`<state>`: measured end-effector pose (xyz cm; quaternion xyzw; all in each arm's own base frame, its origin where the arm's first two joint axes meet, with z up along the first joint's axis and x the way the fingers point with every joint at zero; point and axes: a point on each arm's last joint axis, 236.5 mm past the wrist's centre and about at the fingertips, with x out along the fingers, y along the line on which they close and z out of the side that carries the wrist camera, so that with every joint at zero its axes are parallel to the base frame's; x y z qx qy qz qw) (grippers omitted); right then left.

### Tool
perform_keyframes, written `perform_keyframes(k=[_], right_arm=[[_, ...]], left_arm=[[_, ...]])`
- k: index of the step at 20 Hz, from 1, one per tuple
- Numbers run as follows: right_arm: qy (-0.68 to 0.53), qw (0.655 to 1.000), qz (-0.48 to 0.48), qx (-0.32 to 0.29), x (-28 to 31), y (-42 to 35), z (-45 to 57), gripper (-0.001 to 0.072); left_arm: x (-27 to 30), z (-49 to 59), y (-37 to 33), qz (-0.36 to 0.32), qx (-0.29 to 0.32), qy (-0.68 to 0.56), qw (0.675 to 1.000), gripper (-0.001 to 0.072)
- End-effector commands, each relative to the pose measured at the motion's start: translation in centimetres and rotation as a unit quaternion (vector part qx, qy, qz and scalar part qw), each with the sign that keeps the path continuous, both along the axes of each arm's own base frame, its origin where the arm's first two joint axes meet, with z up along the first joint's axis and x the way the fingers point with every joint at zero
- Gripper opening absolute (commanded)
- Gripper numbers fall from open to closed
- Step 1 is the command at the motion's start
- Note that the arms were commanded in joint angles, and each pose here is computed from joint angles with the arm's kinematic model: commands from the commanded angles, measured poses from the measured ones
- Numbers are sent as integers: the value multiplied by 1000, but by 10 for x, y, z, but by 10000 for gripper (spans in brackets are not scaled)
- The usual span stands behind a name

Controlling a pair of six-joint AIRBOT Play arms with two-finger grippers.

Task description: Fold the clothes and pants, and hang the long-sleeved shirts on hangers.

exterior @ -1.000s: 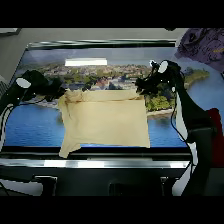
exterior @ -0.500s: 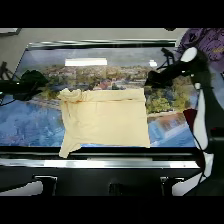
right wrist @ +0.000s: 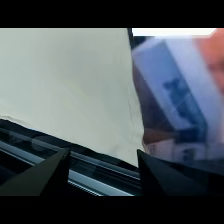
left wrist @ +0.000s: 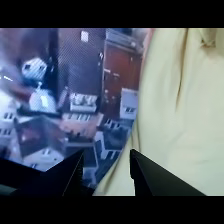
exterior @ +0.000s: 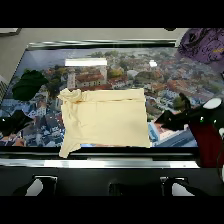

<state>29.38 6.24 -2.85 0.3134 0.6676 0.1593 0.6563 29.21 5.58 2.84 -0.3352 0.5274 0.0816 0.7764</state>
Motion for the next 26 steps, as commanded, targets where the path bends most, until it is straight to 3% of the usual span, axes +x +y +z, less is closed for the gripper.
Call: perform_keyframes(k=[1, 12, 24, 25, 26], right_arm=[[44, 998, -10, 33, -55, 21, -38, 503], [21, 999, -42, 21, -47, 19, -59, 501], [89, 992, -54, 70, -64, 35, -83, 487], [95, 992, -56, 69, -69, 36, -87, 483], [101, 991, -54, 70, -75, 38, -89, 482]], left_arm=[[-25, -21, -7, 7, -5, 18, 1000, 329], [-23, -20, -6, 9, -3, 14, 1000, 328], [-21, -22, -4, 27, -11, 19, 999, 331], [-21, -23, -4, 27, -12, 21, 999, 346], [-21, -25, -4, 27, -13, 23, 999, 489]])
